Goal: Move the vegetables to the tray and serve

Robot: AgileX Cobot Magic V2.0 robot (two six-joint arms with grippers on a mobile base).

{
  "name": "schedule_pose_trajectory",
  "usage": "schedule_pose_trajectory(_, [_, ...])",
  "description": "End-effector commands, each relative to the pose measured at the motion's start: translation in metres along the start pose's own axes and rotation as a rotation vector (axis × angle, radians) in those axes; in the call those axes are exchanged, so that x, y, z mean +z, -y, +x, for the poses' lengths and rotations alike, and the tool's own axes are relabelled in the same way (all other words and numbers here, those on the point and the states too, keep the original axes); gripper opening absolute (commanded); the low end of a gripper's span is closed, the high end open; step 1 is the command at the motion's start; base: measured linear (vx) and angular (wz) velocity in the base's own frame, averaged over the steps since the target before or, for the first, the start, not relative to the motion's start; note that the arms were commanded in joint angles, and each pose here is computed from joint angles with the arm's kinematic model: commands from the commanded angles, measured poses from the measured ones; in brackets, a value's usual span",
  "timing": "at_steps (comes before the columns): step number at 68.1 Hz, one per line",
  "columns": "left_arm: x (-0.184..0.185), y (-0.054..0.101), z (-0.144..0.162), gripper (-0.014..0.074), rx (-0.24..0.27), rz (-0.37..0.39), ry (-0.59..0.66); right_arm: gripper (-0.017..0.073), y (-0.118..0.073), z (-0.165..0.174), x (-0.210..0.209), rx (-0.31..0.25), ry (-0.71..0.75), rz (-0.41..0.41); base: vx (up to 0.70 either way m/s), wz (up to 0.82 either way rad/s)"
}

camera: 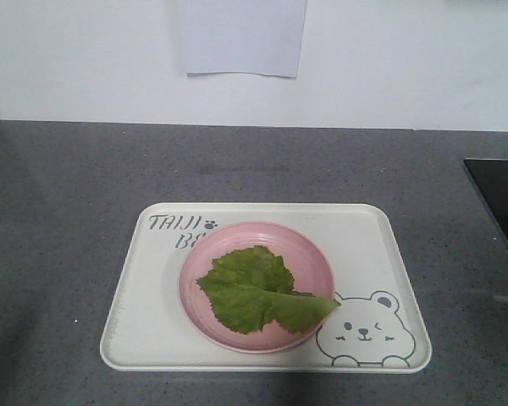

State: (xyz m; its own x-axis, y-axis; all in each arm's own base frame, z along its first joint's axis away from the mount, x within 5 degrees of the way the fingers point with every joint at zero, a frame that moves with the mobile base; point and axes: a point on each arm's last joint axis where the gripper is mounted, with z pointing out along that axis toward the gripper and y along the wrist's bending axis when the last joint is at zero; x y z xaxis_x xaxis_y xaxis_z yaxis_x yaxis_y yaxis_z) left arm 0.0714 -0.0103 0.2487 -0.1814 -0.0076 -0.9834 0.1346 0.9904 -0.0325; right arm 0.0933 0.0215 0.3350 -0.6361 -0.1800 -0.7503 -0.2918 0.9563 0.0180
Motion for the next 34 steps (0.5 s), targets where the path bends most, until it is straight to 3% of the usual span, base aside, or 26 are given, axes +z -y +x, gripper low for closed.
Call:
schedule_pose_trajectory(1, [-0.005,-0.003,0.002,-0.0008,-0.043,-0.034,0.147,-0.0008,0.0,-0.01,-0.004,-0.004,0.072,0.008,0.0,0.0])
schedule_pose_trajectory(20, [-0.01,-0.005,0.041,-0.0008,-0.063,-0.051,0.211,-0.0008,0.0,-0.01,-0.004,-0.004,0.072,0.008,0.0,0.0])
schedule_pose_trajectory(34, [-0.008,-0.006,0.05,-0.0008,-0.066,-0.05,0.284,-0.0008,0.0,-0.01,-0.004,-0.004,0.071,0.008,0.0,0.0])
